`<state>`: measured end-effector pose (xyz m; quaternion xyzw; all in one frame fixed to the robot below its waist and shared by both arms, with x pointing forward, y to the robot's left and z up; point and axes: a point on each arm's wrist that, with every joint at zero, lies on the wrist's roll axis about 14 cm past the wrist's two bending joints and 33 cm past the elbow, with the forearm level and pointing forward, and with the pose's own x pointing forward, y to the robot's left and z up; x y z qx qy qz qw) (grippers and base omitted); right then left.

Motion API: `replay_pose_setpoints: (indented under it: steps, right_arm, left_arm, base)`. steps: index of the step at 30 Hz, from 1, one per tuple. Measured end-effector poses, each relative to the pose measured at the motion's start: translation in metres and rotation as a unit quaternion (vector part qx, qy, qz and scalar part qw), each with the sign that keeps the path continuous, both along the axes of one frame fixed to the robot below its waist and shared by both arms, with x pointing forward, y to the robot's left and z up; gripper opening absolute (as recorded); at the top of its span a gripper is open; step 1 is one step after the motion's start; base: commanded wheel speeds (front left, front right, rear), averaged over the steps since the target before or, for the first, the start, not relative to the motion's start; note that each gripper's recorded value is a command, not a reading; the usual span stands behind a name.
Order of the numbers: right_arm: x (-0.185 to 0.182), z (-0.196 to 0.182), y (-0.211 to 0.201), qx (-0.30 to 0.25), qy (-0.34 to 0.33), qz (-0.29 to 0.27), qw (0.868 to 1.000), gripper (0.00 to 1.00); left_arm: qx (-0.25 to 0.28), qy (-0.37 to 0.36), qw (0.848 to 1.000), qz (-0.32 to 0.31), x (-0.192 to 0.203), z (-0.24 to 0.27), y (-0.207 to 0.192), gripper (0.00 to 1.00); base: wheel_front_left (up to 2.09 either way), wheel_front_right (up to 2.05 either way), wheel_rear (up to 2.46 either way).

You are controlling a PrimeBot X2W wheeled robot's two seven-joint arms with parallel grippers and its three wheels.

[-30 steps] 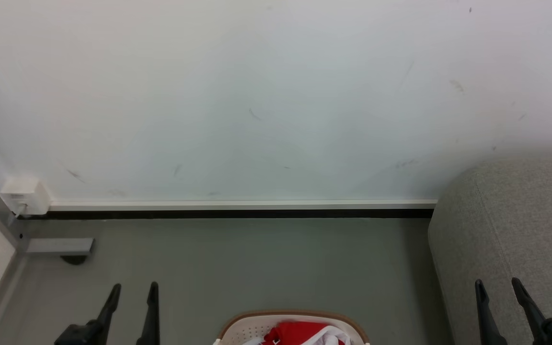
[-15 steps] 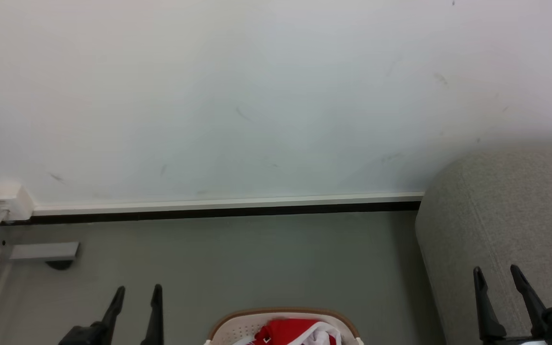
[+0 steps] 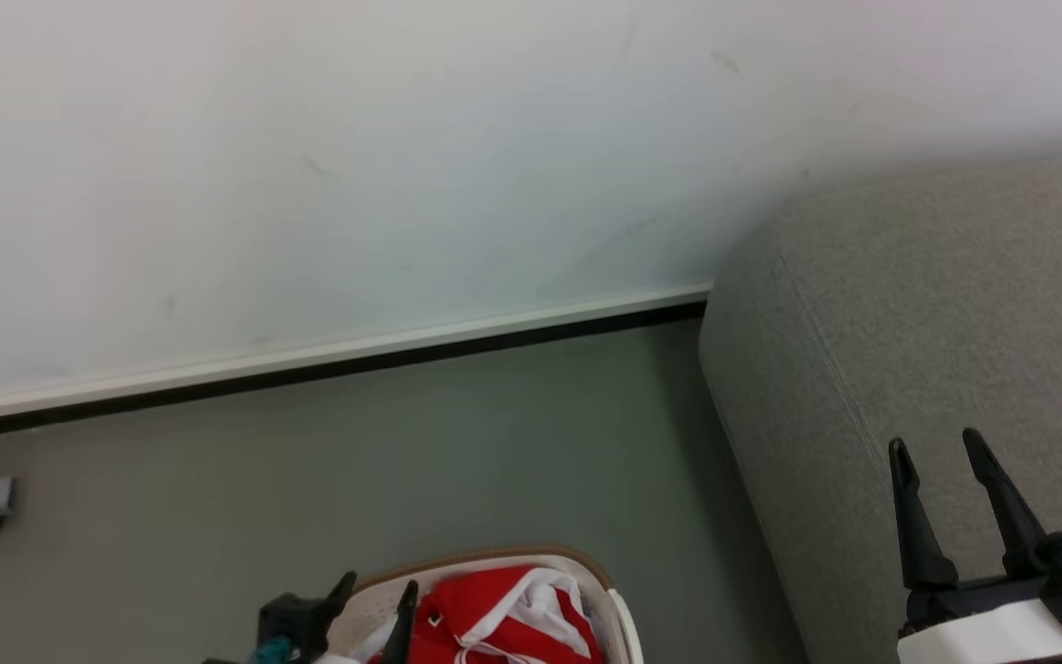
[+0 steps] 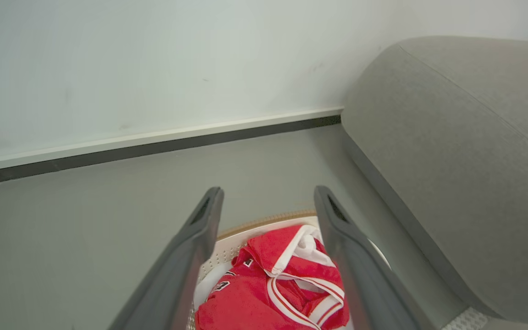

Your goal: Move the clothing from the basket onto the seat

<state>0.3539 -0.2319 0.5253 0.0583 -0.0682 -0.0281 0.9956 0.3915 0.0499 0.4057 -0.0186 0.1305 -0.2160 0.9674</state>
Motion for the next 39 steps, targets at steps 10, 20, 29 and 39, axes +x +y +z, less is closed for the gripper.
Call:
replay_pose_setpoints:
  steps: [10,20,29,39]
  right_arm:
    - [0.019,0.004,-0.02,-0.009,-0.001,-0.031,0.999,1.0]
    - [0.042,-0.02,-0.036,-0.007,0.028,-0.062,0.998,1.0]
    - [0.065,-0.046,-0.036,-0.001,0.054,-0.063,0.997,1.0]
    - [0.078,-0.065,-0.039,0.04,0.064,-0.07,0.995,1.0]
  left_arm:
    - [0.107,0.145,0.977,-0.115,0.019,-0.091,-0.041,1.0]
    - [0.207,0.274,0.924,-0.169,0.022,-0.178,-0.035,1.0]
    - [0.256,0.319,0.89,-0.201,0.029,-0.228,-0.023,1.0]
    - [0.276,0.355,0.867,-0.214,0.037,-0.265,-0.018,1.0]
  base:
    - [0.0,0.0,0.0]
    - [0.0,0.0,0.0]
    - [0.0,0.0,0.0]
    - [0.0,0.0,0.0]
